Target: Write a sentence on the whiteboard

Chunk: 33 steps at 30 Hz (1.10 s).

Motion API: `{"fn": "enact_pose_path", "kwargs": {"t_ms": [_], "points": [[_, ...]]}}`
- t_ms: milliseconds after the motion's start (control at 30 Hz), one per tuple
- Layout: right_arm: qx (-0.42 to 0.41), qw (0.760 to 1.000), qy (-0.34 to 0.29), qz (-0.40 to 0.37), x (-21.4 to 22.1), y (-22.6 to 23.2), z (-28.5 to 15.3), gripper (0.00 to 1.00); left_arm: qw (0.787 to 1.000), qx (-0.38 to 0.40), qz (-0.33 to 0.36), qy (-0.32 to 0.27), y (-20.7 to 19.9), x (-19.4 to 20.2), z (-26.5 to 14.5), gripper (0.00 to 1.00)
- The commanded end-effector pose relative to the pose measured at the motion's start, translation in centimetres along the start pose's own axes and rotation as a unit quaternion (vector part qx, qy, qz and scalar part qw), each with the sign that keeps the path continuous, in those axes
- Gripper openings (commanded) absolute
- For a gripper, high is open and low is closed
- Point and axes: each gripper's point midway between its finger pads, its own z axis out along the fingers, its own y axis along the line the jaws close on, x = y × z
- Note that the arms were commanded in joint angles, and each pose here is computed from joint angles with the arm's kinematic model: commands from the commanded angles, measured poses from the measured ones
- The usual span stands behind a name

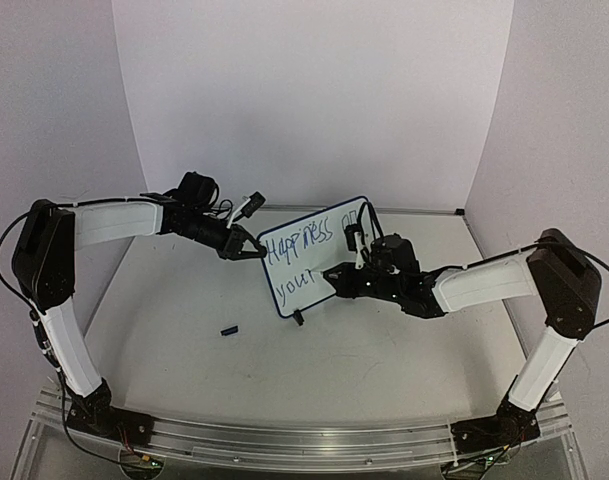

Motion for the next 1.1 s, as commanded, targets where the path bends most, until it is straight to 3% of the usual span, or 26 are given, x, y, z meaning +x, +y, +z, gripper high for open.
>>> {"fn": "enact_pose_path", "kwargs": {"t_ms": [0,600,867,1067], "points": [[0.017,0.999,-0.039,0.007,-1.9,-0.4,0.0,0.00,0.998,-0.024,0.004,0.055,0.4,2.9,1.0,0.00],[0.028,0.999,-0.041,0.014,-1.7,-1.0,-0.4,0.00,0.998,-0.024,0.004,0.053,0.2,2.8,0.9,0.00],[-0.022,0.998,-0.050,-0.011,-3.3,1.3,-2.3,0.00,0.998,-0.025,0.005,0.053,0.3,2.8,0.9,0.00],[-0.057,0.998,-0.037,-0.001,-3.8,0.3,-3.9,0.00,0.998,-0.025,0.007,0.052,0.2,2.7,0.9,0.00]]}}
